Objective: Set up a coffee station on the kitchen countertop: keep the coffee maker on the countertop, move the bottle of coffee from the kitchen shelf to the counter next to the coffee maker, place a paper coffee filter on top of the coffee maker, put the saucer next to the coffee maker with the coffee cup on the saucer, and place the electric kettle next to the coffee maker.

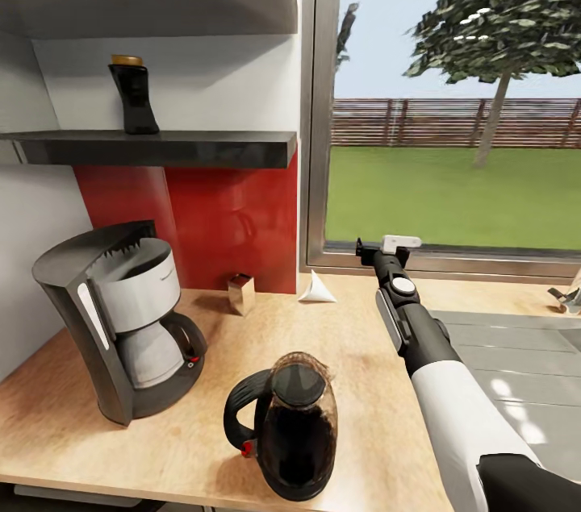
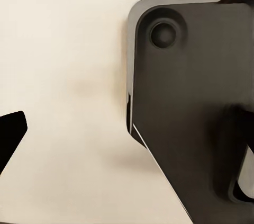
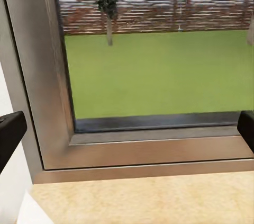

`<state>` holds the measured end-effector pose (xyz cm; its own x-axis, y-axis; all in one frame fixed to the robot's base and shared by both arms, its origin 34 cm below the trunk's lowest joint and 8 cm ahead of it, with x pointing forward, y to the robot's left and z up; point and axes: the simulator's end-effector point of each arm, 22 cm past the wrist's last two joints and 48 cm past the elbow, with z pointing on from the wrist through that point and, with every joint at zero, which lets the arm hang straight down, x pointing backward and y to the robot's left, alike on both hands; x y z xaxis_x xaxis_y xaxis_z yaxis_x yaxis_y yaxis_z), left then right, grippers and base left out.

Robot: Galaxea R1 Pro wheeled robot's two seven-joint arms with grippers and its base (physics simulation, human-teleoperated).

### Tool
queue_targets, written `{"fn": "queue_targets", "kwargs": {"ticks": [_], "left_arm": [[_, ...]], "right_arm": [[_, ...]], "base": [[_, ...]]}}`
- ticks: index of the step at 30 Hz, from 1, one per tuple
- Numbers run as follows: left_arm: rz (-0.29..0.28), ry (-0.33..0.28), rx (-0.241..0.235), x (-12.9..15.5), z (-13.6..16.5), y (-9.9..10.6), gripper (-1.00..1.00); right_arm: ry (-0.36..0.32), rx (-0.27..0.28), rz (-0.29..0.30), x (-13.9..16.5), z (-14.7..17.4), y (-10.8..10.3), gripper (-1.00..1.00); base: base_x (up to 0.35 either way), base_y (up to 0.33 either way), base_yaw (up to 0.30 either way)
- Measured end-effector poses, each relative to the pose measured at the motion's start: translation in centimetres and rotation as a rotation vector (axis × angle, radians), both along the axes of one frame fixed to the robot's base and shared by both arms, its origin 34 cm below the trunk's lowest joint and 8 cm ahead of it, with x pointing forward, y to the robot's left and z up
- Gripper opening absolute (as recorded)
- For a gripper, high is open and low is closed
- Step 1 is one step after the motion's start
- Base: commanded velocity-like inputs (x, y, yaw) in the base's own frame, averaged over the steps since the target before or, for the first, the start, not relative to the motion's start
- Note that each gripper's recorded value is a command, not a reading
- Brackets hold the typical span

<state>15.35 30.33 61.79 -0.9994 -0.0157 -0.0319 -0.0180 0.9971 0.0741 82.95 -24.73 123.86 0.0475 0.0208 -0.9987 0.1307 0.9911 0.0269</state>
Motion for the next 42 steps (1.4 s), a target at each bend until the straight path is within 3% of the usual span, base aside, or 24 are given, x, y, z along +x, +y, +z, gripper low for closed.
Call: {"fn": "queue_targets", "kwargs": {"ticks": [13,34,42], "left_arm": [[0.001,-0.001,0.0,0.0,0.0,0.0,1.0],[-0.001,0.006,-0.002,-0.2,0.0,-0.1,1.0],[-0.001,0.047,-0.001,-3.5,0.0,-0.1,1.0]], "right_arm": [[0.001,0.0,0.0,0.0,0.0,0.0,1.0],[-0.001,0.0,-0.002,0.0,0.1,-0.1,1.0],[0.0,0.0,-0.003,0.0,0.1,-0.1,1.0]], "base": [[0.0,0.0,-0.109],[0.051,0.0,-0.004],[0.168,0.0,0.0]]}}
